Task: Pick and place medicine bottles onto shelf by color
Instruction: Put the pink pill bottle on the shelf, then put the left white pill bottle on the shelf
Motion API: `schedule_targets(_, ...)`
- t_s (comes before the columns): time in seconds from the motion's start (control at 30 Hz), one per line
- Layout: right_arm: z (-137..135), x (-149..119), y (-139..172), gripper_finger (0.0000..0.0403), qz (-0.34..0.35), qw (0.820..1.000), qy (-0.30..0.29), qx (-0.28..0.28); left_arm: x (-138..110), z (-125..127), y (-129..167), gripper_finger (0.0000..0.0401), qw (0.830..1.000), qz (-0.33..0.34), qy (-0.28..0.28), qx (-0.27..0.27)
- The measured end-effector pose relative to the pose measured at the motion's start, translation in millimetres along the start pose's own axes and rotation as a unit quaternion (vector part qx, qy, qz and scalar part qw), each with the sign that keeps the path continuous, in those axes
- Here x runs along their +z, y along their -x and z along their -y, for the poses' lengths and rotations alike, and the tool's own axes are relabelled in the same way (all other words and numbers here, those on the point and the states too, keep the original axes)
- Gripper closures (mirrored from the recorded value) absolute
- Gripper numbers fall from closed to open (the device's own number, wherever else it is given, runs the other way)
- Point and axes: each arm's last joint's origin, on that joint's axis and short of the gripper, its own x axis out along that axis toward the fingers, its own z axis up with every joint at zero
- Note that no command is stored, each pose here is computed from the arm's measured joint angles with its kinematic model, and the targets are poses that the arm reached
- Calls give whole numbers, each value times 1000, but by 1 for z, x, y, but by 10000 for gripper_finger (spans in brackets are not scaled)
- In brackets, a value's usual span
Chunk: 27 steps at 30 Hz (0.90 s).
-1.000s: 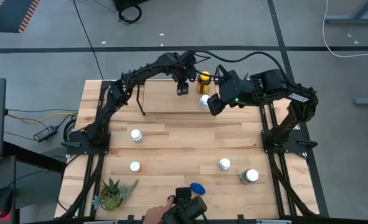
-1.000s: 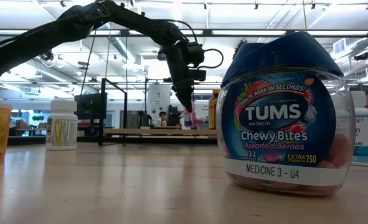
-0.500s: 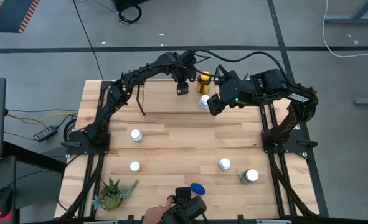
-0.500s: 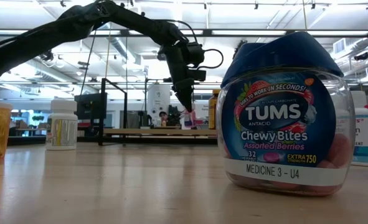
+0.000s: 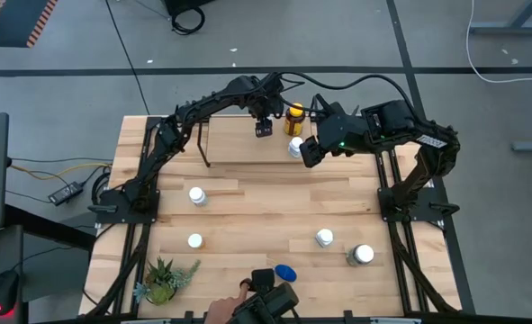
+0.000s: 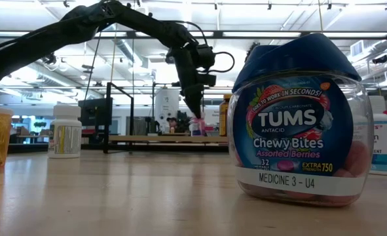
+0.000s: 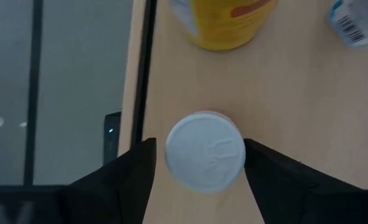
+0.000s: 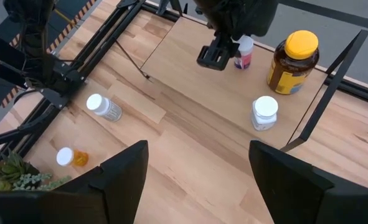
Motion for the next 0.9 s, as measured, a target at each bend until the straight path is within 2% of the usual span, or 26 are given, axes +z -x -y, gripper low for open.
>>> schedule_targets(0.2,0,0,0,119,-3,1000,3,2,-3,-1,9,141,1000,-14,13,15)
schedule_targets(0.4,-1,-1,1,119,-10,1000,18,8,-6,10,28,130,999,-37,30,-4)
schedule_targets(0.57,-3,-4,2,119,-11,999,40,12,-7,33,57,126,997,-63,45,-25)
schedule_targets(0.73,-7,-10,5,119,-15,998,65,21,-16,61,87,132,988,-130,59,-63)
schedule_targets(0.8,-9,-14,8,119,-17,996,80,27,-15,70,100,134,989,-115,56,-68)
schedule_targets(0.9,-13,-20,12,119,-21,995,95,38,-16,86,135,139,992,-81,61,-78)
